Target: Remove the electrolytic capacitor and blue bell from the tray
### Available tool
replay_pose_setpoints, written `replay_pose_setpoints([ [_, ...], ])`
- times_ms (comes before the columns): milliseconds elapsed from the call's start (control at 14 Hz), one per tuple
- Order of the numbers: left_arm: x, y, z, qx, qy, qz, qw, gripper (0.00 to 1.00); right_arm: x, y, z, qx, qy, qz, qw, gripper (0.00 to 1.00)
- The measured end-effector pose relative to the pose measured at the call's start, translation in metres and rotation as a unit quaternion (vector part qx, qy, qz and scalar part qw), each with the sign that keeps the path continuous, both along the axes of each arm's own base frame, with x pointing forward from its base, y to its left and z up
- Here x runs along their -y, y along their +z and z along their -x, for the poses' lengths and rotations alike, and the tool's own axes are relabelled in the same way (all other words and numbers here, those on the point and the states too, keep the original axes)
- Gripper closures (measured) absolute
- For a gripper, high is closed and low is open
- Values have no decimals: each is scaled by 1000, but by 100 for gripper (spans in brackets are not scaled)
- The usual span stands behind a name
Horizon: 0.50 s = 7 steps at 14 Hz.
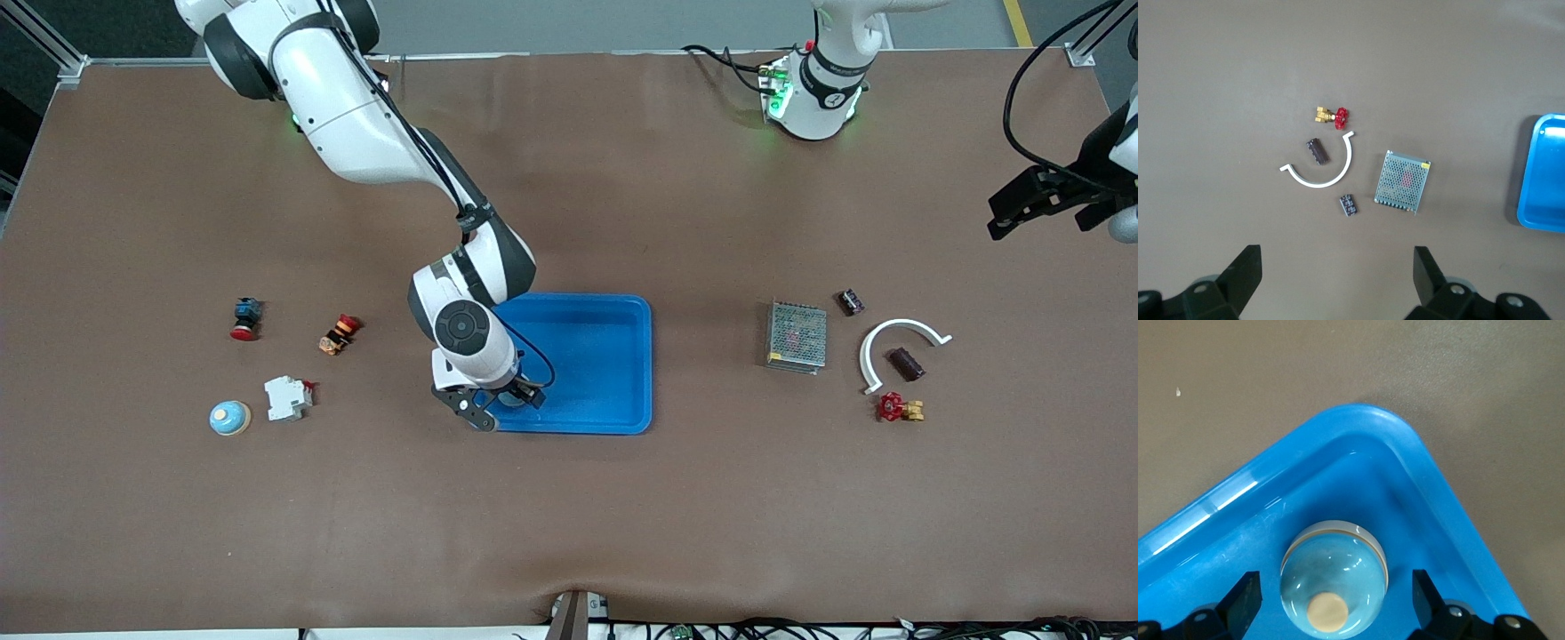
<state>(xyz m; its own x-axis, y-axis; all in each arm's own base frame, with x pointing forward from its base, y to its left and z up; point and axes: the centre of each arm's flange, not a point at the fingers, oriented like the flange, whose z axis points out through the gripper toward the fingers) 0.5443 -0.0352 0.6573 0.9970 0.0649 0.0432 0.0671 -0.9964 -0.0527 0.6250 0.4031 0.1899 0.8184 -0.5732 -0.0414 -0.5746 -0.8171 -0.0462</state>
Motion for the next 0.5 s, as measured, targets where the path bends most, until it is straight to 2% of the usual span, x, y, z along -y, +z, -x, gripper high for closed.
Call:
replay_pose_setpoints([
  [285, 8, 6, 9, -4, -7, -1, 1000, 0, 0, -1, 0, 0, 0, 0, 1000, 0],
  [499, 8, 6, 10, -6, -7, -1, 1000, 0, 0, -2, 0, -1, 0, 1, 1000, 9],
])
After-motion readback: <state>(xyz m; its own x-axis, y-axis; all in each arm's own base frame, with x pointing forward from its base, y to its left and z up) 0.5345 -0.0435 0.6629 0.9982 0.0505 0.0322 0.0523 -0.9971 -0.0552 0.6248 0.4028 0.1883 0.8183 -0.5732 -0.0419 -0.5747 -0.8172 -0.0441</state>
